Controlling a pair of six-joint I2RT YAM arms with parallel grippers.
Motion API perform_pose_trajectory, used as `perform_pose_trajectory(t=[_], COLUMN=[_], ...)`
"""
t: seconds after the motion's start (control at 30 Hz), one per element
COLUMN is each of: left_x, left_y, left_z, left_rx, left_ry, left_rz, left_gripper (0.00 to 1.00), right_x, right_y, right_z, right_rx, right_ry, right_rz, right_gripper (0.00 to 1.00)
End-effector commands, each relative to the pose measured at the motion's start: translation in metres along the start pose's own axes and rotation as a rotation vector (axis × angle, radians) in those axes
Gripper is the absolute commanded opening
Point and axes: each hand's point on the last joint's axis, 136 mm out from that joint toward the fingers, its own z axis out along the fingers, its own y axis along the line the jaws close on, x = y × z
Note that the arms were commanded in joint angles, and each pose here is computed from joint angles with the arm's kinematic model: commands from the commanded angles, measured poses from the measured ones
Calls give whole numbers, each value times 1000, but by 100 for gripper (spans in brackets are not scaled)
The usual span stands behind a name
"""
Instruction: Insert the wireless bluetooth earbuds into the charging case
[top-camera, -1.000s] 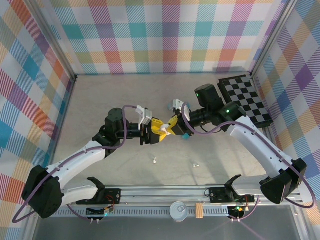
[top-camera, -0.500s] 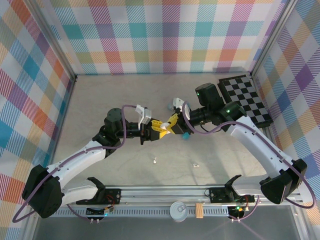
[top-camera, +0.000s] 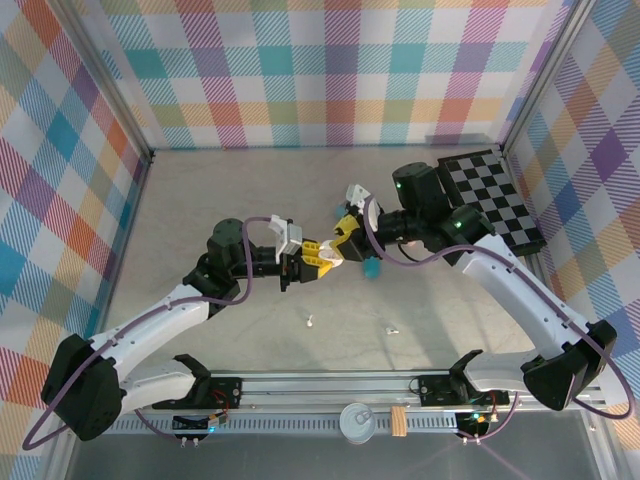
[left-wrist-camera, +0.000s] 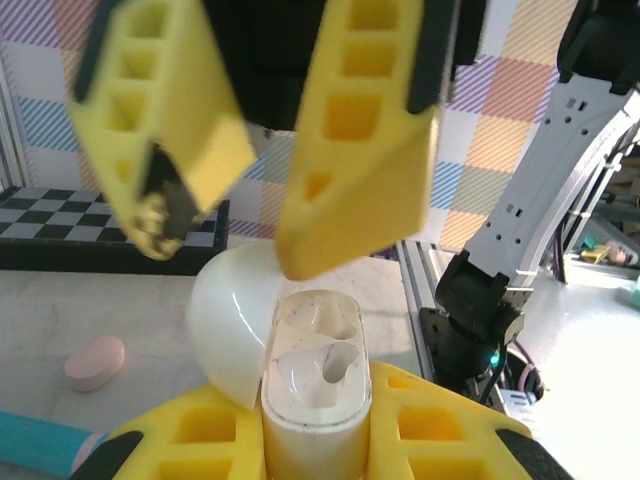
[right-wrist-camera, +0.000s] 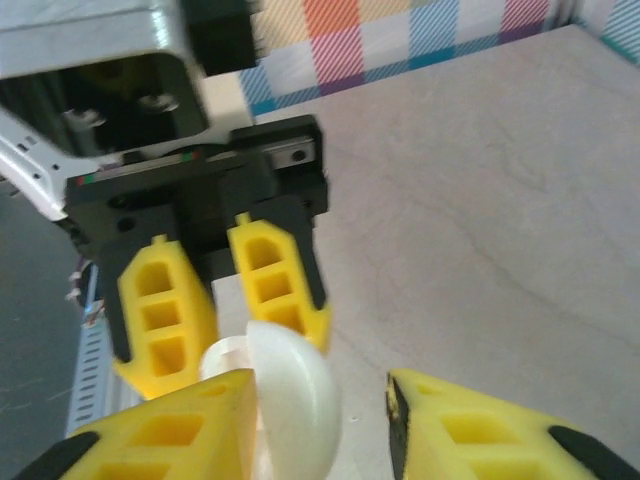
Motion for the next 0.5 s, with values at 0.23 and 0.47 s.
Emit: perform_pose_trajectory(t=[0.23, 0.47], left_x=[13, 22], left_y=[8, 25], left_z=[-3, 1], left_rx=[-89, -143], left_ry=[-7, 8], left_rz=[246, 230], left_gripper=[8, 5], right_x=[-21, -19], right_y=[5, -24], right_z=[-10, -33], right_rx=[-11, 126], right_ry=[-106, -179], right_rz=[-14, 252], right_gripper=[74, 78])
